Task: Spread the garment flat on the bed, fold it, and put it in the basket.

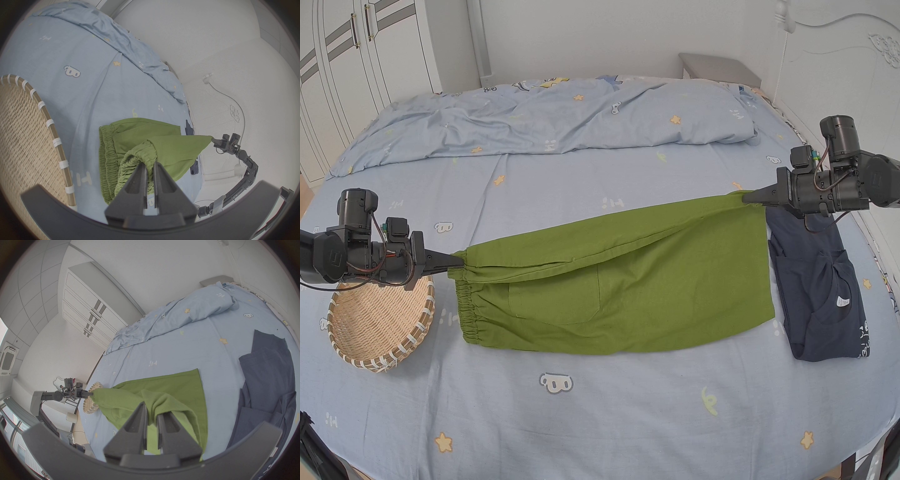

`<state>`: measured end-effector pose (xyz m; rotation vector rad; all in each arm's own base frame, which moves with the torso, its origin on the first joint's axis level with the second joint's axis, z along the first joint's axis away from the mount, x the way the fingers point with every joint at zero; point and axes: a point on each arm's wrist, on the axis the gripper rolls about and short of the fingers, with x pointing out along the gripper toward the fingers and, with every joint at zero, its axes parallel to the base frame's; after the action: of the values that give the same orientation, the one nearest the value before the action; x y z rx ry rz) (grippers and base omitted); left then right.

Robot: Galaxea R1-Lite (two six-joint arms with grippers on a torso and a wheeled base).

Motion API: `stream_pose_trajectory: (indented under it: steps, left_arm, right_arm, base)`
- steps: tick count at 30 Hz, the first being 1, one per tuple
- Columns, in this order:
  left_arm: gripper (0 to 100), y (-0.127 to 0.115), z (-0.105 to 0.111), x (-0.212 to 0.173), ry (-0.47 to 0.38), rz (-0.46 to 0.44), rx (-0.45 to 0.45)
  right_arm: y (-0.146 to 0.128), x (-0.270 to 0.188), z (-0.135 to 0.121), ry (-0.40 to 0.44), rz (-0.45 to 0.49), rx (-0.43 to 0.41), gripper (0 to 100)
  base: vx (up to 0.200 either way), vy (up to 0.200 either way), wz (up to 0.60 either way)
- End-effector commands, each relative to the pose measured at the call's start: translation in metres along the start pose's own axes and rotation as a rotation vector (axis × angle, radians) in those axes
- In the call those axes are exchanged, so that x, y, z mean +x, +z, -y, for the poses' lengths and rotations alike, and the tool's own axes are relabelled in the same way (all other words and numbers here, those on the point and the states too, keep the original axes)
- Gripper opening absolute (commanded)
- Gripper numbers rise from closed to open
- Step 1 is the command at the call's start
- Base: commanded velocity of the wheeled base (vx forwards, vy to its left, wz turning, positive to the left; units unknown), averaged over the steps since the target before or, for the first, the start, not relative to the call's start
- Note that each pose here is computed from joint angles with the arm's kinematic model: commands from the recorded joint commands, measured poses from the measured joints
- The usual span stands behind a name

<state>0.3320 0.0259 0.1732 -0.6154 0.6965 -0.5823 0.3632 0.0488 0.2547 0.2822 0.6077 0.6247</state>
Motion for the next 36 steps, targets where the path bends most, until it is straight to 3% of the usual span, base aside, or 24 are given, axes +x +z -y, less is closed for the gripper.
stream_pose_trajectory:
  steps: [1, 8, 29, 30, 36]
  left_arm:
    - [0, 0.004, -0.009, 0.008, 0.012, -0.003, -0.009]
    - [0, 0.012, -0.014, 0.011, 0.016, 0.009, -0.006]
    - [0, 0.013, -0.029, 0.023, 0.029, -0.009, -0.027]
    - [100, 0.013, -0.029, 0.023, 0.029, -0.009, -0.027]
    - [100, 0.015, -0.027, 0.024, 0.023, -0.005, -0.016]
  right_arm:
    - [0.007, 0.024, 0.028, -0.022, 0.001, 0.018, 0]
    - [0.016, 0.041, 0.039, -0.021, 0.012, 0.01, 0]
    - [0.003, 0.075, 0.06, -0.021, -0.034, 0.031, 0]
    - [0.003, 0.075, 0.06, -0.021, -0.034, 0.031, 100]
    - [-0.002, 0.085, 0.057, -0.007, -0.054, 0.031, 100]
  base:
    - [0.0, 0.0, 0.0]
    - [0.0, 0.0, 0.0]
    - [0.0, 0.0, 0.0]
    - [0.0, 0.0, 0.0]
    - [0.0, 0.0, 0.0]
